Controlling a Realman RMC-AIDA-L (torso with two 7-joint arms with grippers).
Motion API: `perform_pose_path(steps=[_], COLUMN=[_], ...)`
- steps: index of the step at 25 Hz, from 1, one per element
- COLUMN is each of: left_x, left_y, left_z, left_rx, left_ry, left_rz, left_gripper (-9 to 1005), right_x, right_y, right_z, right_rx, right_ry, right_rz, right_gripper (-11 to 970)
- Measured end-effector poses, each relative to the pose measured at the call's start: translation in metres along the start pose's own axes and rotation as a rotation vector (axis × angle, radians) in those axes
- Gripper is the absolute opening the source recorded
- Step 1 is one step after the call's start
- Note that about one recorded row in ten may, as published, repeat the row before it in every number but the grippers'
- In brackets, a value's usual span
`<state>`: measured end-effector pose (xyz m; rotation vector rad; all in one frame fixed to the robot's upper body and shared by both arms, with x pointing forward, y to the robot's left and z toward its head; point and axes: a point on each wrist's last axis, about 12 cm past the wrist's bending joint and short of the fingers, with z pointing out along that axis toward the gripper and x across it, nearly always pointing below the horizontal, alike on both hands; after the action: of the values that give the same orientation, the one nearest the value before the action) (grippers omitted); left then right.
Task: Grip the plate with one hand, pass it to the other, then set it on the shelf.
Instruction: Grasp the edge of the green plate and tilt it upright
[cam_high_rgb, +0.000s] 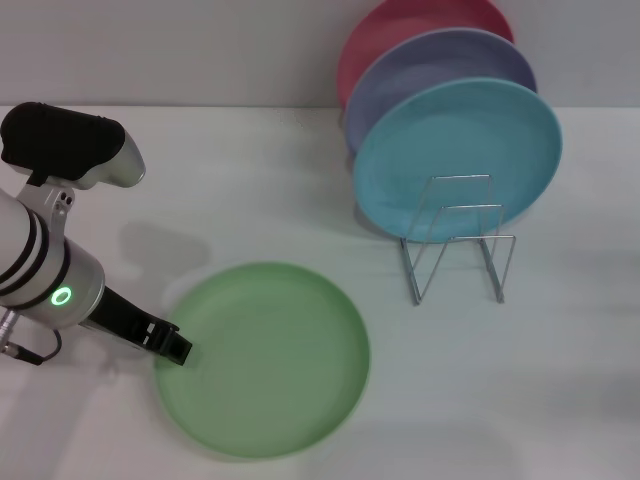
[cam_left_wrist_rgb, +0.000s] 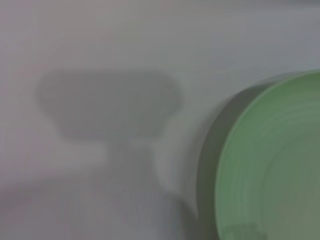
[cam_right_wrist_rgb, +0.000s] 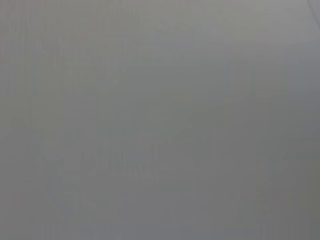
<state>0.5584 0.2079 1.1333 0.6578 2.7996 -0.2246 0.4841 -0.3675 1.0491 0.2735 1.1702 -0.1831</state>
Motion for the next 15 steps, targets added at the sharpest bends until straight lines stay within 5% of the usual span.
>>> perform_pose_path(steps=[4,15], left_x=[0.0005,-0.0010], left_y=[0.0006,-0.0002], left_z=[0.0019,0.0039], left_rx=[0.000,0.003], left_ry=[0.009,0.019], left_rz=[-0.003,0.010], left_gripper=[564,561], right_x=[-0.0002,-0.0002], right_y=[0.0000,0.0002], right_z=[0.0000,-0.0009], right_rx=[0.000,0.000], right_ry=[-0.001,-0.002], right_rz=[0.000,0.001], right_gripper=[736,733])
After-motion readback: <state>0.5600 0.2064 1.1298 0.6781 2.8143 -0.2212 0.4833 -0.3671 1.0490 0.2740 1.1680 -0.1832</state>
